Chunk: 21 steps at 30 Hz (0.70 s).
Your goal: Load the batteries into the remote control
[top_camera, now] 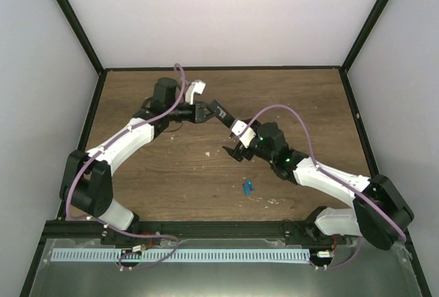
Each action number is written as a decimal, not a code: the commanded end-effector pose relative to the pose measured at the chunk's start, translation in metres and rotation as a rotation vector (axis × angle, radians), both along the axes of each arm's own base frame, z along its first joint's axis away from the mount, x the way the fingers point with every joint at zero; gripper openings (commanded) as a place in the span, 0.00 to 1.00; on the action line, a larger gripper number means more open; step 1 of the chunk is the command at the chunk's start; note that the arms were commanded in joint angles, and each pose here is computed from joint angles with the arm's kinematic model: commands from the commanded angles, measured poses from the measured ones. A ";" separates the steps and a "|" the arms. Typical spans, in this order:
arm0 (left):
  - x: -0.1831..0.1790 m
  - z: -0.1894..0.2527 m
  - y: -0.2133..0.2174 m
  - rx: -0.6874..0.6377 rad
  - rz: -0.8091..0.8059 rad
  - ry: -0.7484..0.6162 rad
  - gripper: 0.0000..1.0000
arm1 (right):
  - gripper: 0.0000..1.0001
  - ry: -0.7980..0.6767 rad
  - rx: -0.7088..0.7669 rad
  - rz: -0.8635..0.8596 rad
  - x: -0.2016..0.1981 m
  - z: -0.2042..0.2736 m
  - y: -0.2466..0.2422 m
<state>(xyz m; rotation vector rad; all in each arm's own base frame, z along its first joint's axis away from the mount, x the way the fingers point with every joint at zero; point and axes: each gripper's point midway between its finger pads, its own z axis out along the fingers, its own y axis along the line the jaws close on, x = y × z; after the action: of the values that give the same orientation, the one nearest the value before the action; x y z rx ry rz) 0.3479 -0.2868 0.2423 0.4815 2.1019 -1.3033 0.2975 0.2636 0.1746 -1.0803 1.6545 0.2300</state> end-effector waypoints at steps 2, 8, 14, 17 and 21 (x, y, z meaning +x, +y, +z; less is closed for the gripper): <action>-0.022 -0.006 -0.004 0.039 -0.167 -0.048 0.00 | 1.00 0.017 0.052 0.057 -0.010 0.009 0.003; -0.041 -0.008 -0.005 0.016 -0.250 -0.034 0.00 | 0.97 0.034 0.032 0.060 -0.011 0.003 0.001; -0.046 -0.008 -0.005 0.001 -0.262 -0.028 0.00 | 0.85 0.057 0.018 0.090 -0.015 0.000 0.004; -0.046 -0.003 -0.005 -0.006 -0.261 -0.036 0.00 | 0.81 0.075 0.001 0.097 -0.016 -0.005 0.005; -0.045 0.001 -0.005 -0.009 -0.256 -0.045 0.00 | 0.74 0.090 -0.018 0.105 -0.017 -0.011 0.005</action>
<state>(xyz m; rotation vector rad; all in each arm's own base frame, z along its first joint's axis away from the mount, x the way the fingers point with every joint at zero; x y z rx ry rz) 0.3065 -0.2917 0.2273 0.7469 2.1174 -1.4181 0.2804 0.2671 0.1636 -1.1659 1.6749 0.3259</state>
